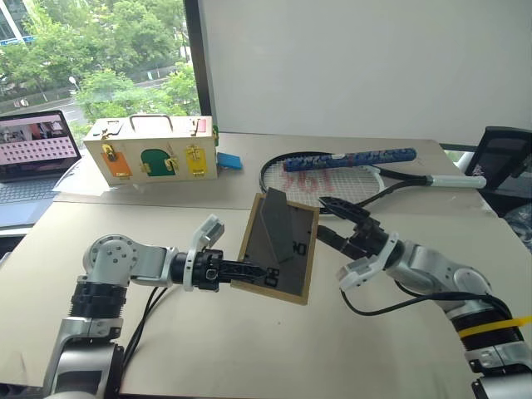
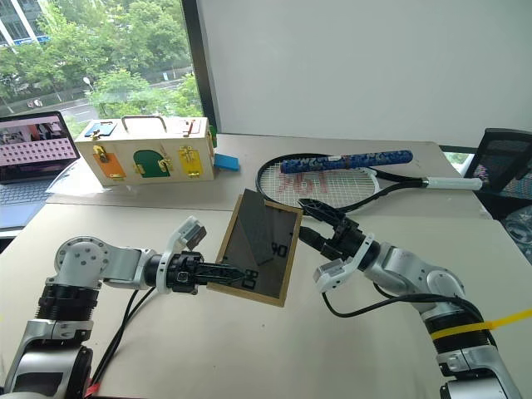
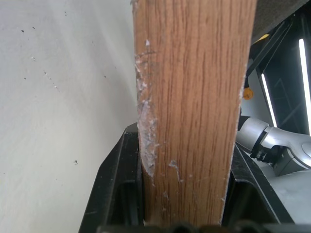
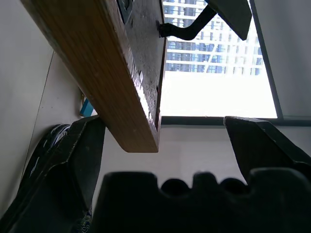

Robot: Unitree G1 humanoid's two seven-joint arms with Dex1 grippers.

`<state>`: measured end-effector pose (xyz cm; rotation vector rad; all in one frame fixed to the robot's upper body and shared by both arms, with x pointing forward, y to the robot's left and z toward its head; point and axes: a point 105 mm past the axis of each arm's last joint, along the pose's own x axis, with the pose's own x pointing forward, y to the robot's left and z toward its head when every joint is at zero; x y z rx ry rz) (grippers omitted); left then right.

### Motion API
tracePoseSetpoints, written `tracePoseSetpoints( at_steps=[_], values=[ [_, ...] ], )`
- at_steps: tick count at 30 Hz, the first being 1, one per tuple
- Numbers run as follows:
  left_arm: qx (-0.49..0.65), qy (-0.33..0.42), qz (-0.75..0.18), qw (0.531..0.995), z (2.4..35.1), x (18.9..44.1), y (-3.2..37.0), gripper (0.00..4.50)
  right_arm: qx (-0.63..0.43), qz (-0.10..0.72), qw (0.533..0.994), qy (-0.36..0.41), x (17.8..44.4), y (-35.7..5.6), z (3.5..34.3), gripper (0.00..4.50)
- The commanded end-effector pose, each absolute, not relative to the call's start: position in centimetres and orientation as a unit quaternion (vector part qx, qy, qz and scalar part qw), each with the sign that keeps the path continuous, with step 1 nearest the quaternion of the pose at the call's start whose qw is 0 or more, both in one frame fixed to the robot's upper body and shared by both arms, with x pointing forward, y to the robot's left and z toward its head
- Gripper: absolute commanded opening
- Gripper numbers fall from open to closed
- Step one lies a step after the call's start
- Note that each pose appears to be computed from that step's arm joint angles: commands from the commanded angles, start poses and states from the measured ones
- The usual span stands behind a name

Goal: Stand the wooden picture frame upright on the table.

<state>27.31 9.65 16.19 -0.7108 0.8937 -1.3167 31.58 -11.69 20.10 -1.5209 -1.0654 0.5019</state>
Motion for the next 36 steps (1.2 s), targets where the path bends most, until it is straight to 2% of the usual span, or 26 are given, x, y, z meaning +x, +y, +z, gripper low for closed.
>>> tracePoseSetpoints(
  at_steps=[1, 4, 7, 9, 13, 14, 15, 16, 18, 21, 22, 25, 29, 32, 36],
  values=[
    [-0.302, 0.373, -0.597, 0.642, 17.6, 27.4, 9.2, 1.18, -0.625, 0.209, 0.567, -0.495, 30.2, -10.4, 21.6, 4.48],
    [-0.302, 0.374, -0.598, 0.641, 17.5, 27.3, 9.1, 1.18, -0.619, 0.215, 0.568, -0.498, 29.9, -10.0, 21.5, 4.48],
    [-0.301, 0.376, -0.6, 0.639, 17.4, 27.2, 9.0, 1.18, -0.619, 0.217, 0.568, -0.497, 30.1, -9.9, 21.4, 3.79],
    [-0.295, 0.378, -0.601, 0.639, 17.2, 27.0, 8.9, 1.18, -0.621, 0.217, 0.567, -0.496, 30.2, -9.9, 21.4, 3.12],
    [-0.242, 0.371, -0.594, 0.672, 16.0, 26.5, 9.2, 1.18, -0.622, 0.216, 0.568, -0.494, 30.3, -10.1, 21.3, 1.74],
    [-0.244, 0.366, -0.6, 0.668, 16.0, 26.3, 9.4, 1.18, -0.622, 0.216, 0.568, -0.494, 30.4, -10.1, 21.4, 1.53],
    [-0.244, 0.357, -0.609, 0.665, 16.3, 26.0, 9.5, 2.18, -0.622, 0.215, 0.568, -0.494, 30.4, -10.2, 21.4, 1.51],
    [-0.243, 0.348, -0.614, 0.666, 16.4, 25.9, 9.7, 2.35, -0.622, 0.215, 0.569, -0.494, 30.4, -10.2, 21.5, 1.49],
    [-0.245, 0.313, -0.616, 0.68, 16.8, 26.3, 10.2, 3.15, -0.621, 0.215, 0.571, -0.492, 30.6, -10.3, 21.6, 1.25],
    [-0.246, 0.257, -0.609, 0.709, 17.5, 27.0, 11.3, 4.29, -0.618, 0.215, 0.576, -0.489, 30.8, -10.5, 21.8, 1.24],
    [-0.242, 0.235, -0.597, 0.728, 17.8, 27.5, 11.9, 4.49, -0.617, 0.215, 0.581, -0.486, 31.0, -10.6, 21.9, 1.24],
    [-0.209, 0.143, -0.53, 0.81, 18.9, 29.6, 15.4, 4.5, -0.599, 0.214, 0.622, -0.456, 32.1, -11.6, 22.3, 1.24],
    [-0.142, 0.038, -0.501, 0.853, 20.8, 29.0, 18.7, 4.5, -0.49, 0.271, 0.743, -0.367, 34.4, -12.3, 22.2, 1.23],
    [-0.089, 0.01, -0.475, 0.876, 20.4, 29.2, 19.9, 4.5, -0.352, 0.348, 0.82, -0.289, 35.3, -11.9, 22.2, 1.22],
    [-0.057, 0.012, -0.465, 0.883, 19.6, 29.0, 19.9, 4.5, -0.239, 0.409, 0.852, -0.225, 35.6, -11.4, 22.2, 1.22]
  ],
)
